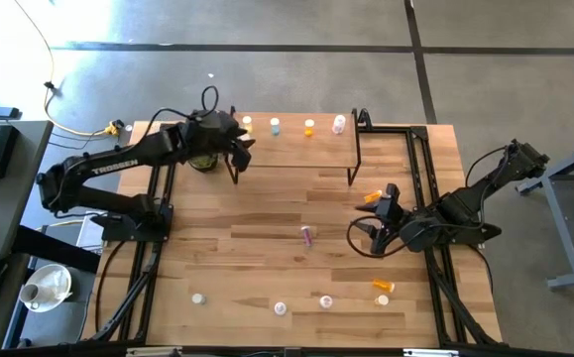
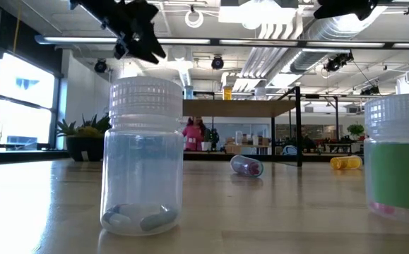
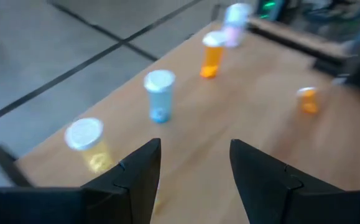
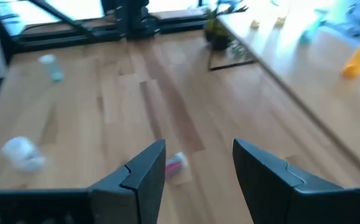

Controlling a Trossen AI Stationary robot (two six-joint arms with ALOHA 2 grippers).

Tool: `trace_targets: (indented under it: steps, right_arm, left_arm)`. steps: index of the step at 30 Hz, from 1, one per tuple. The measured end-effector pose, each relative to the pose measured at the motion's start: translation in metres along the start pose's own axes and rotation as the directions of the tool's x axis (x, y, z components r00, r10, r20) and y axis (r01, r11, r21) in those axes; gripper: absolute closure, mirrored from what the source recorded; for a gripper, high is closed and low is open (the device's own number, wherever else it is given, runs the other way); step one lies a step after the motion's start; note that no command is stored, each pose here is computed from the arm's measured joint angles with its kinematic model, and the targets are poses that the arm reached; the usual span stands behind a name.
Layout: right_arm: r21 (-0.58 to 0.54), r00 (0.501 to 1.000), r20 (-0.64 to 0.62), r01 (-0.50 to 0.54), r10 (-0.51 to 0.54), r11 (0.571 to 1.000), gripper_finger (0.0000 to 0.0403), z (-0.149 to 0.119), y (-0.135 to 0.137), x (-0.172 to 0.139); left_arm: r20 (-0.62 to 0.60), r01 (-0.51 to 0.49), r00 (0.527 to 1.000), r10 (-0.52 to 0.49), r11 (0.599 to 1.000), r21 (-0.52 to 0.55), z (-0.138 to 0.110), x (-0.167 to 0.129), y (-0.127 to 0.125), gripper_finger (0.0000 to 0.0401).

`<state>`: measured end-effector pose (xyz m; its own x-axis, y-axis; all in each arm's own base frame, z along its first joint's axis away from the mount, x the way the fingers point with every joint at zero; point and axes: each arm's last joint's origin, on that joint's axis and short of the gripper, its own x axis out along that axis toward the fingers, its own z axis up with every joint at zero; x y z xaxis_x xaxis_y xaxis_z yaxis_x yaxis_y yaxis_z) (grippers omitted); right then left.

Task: Pick and place medicine bottles onto shelf by color
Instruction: Put the right white pill bottle on the shelf aligned with the other white pill bottle

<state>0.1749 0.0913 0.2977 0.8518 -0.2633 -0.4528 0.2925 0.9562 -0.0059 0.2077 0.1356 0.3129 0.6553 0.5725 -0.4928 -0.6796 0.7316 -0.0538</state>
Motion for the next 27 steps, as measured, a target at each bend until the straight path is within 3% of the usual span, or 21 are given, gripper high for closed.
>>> trace_targets:
  steps: [7, 12, 19, 27]
  right_arm:
    - [0.019, 0.988, -0.045, -0.145, 0.146, 0.989, 0.0224, 0.001, 0.006, 0.0]
    - [0.026, 0.976, -0.071, -0.205, 0.206, 0.978, 0.0218, -0.001, 0.015, 0.006]
    - [0.02, 0.949, -0.139, -0.283, 0.283, 0.959, 0.0184, -0.008, 0.031, 0.021]
    - [0.0, 0.893, -0.263, -0.38, 0.366, 0.925, 0.0181, -0.022, 0.047, 0.038]
  left_arm:
    - [-0.029, 0.196, 0.98, -0.196, 0.981, 0.003, -0.001, -0.023, -0.011, 0.0219]
    - [-0.104, 0.272, 0.959, -0.265, 0.96, 0.063, -0.011, -0.035, -0.03, 0.0219]
    - [-0.116, 0.382, 0.922, -0.368, 0.916, 0.126, -0.019, -0.051, -0.062, 0.022]
    - [-0.086, 0.458, 0.889, -0.45, 0.873, 0.168, -0.056, -0.048, -0.092, 0.022]
